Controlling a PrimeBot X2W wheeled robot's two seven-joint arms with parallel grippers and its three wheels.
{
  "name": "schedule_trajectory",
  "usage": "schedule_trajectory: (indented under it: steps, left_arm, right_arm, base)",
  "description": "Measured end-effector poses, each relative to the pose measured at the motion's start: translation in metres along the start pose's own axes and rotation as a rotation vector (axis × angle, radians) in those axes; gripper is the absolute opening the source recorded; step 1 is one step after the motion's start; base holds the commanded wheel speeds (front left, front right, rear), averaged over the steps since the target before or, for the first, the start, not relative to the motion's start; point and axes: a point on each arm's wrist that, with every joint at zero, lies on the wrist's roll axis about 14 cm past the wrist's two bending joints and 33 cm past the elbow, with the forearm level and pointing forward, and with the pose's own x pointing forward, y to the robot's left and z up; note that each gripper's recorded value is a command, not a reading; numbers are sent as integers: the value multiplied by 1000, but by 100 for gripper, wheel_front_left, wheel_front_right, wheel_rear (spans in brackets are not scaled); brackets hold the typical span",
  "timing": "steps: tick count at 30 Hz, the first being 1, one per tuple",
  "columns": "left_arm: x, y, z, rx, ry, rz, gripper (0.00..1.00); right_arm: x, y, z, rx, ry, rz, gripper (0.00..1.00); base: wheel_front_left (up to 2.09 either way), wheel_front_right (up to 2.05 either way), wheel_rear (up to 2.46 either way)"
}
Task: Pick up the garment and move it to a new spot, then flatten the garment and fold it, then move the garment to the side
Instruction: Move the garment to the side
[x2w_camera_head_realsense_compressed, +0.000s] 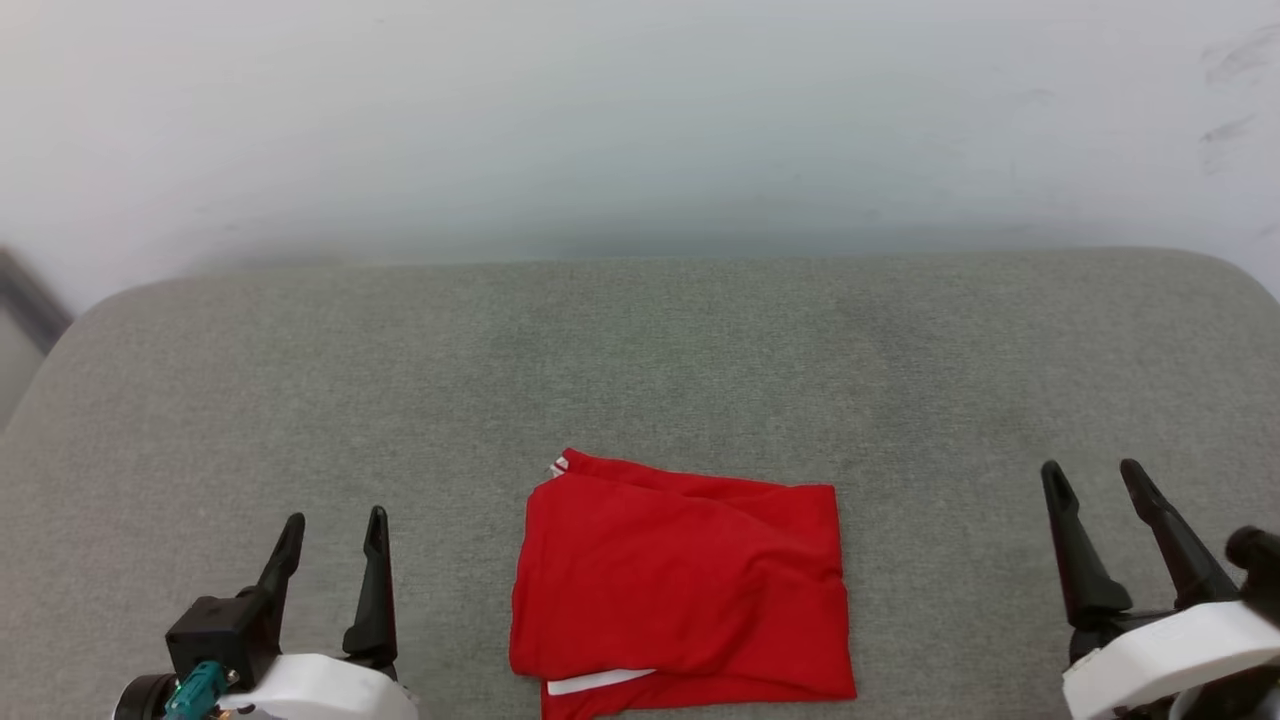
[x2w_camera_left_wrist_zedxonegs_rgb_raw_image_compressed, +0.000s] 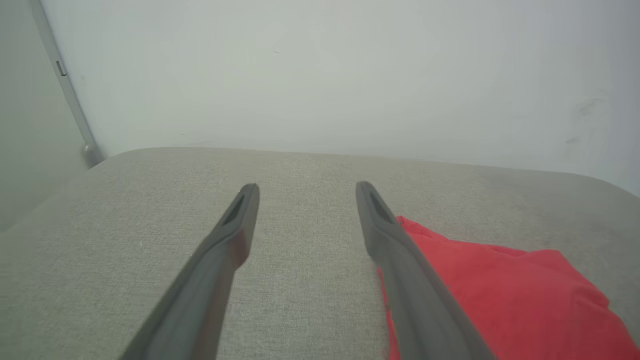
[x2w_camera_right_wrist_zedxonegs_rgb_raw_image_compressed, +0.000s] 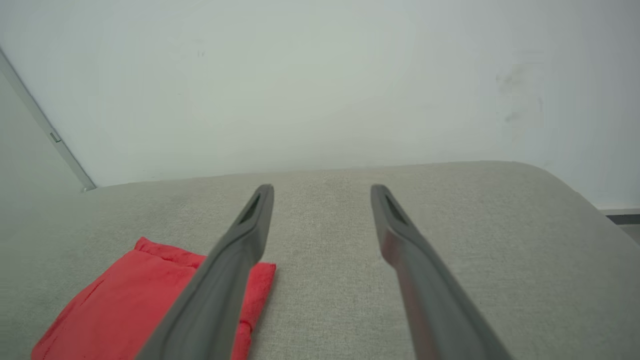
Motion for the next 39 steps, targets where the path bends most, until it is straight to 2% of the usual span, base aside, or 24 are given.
schedule_trajectory:
  steps: [6, 12, 18, 24, 29, 30, 31, 36, 39]
  left_arm:
    - [2, 8, 6, -25, -25, 39, 100]
    - [5, 16, 11, -43, -53, 72, 100]
    - [4, 33, 9, -47, -58, 129, 100]
    - [5, 45, 0, -49, -39, 171, 100]
    - [5, 54, -9, -38, -15, 195, 100]
    - [5, 55, -9, -36, -16, 197, 100]
    - [5, 57, -9, -32, -17, 201, 100]
    - [4, 60, -8, -26, -25, 206, 100]
    - [2, 58, -8, -26, -25, 203, 100]
  right_arm:
    - [2, -31, -31, 177, 129, -89, 100]
    - [9, -43, -96, 371, 424, -104, 100]
    - [3, -5, -161, 561, 767, -8, 100]
    - [21, 57, -180, 746, 880, 143, 100]
    - [31, 87, -191, 800, 944, 215, 100]
    - [31, 91, -193, 801, 957, 224, 46]
    - [32, 93, -194, 801, 959, 231, 0]
    - [34, 97, -190, 745, 950, 259, 0]
    - [33, 91, -183, 659, 921, 270, 0]
  base:
    - [0, 0, 0]
    - [0, 0, 0]
    - [0, 0, 0]
    - [0, 0, 0]
    - [0, 0, 0]
    - [0, 0, 0]
    - [0, 0, 0]
    - [0, 0, 0]
    - [0, 0, 0]
